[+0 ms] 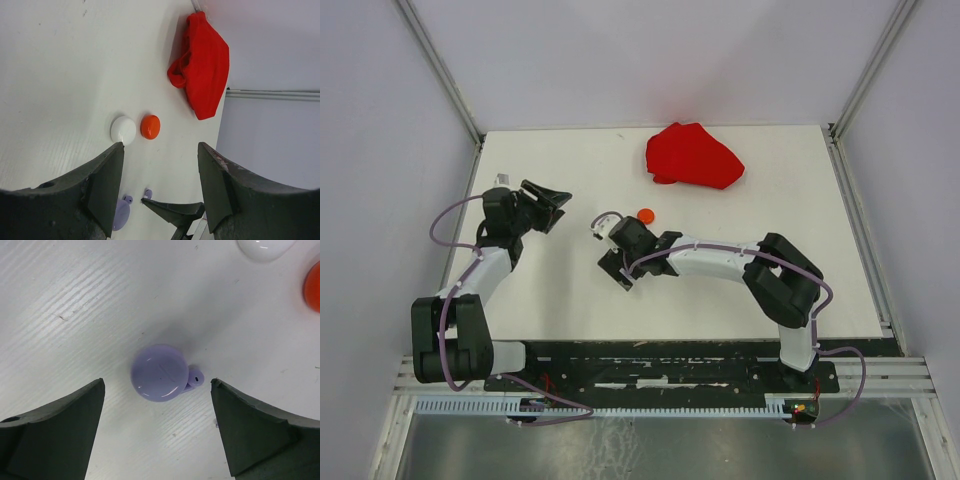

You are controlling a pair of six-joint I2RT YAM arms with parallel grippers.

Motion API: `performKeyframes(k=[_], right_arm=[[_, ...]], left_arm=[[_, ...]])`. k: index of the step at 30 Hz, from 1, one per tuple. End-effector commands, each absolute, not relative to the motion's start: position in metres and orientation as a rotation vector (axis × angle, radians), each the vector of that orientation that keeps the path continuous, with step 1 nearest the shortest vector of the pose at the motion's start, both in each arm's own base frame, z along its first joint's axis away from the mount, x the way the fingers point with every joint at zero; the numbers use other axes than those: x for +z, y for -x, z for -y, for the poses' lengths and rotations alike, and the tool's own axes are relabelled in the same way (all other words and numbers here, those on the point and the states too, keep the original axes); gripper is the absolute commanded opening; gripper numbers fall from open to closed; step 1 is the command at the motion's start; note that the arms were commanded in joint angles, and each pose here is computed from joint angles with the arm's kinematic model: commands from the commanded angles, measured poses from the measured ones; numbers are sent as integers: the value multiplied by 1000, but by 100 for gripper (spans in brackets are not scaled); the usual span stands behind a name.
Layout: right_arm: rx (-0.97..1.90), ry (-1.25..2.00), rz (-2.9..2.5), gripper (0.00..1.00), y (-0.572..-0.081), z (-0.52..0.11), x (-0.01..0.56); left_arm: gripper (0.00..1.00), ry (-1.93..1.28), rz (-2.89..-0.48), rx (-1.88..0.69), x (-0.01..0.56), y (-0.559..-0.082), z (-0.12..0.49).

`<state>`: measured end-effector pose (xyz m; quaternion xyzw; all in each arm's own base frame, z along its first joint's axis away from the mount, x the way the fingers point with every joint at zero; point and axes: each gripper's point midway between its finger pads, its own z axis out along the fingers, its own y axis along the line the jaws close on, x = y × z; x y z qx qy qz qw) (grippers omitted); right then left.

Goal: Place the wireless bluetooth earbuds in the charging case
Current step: Adjust the charging case at the center of the board.

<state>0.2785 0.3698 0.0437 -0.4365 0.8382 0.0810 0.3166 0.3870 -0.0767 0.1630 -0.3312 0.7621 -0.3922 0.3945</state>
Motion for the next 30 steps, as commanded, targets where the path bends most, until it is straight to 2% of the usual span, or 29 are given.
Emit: performKeyframes(k=[1,30], right_arm=[[361,992,-2226,95,-275,-386,81],[374,791,-2384,87,-274,-390,64]], left_arm=[[67,784,-1856,-1043,190,-391,78],[67,784,-1866,-1052,184,-389,79]])
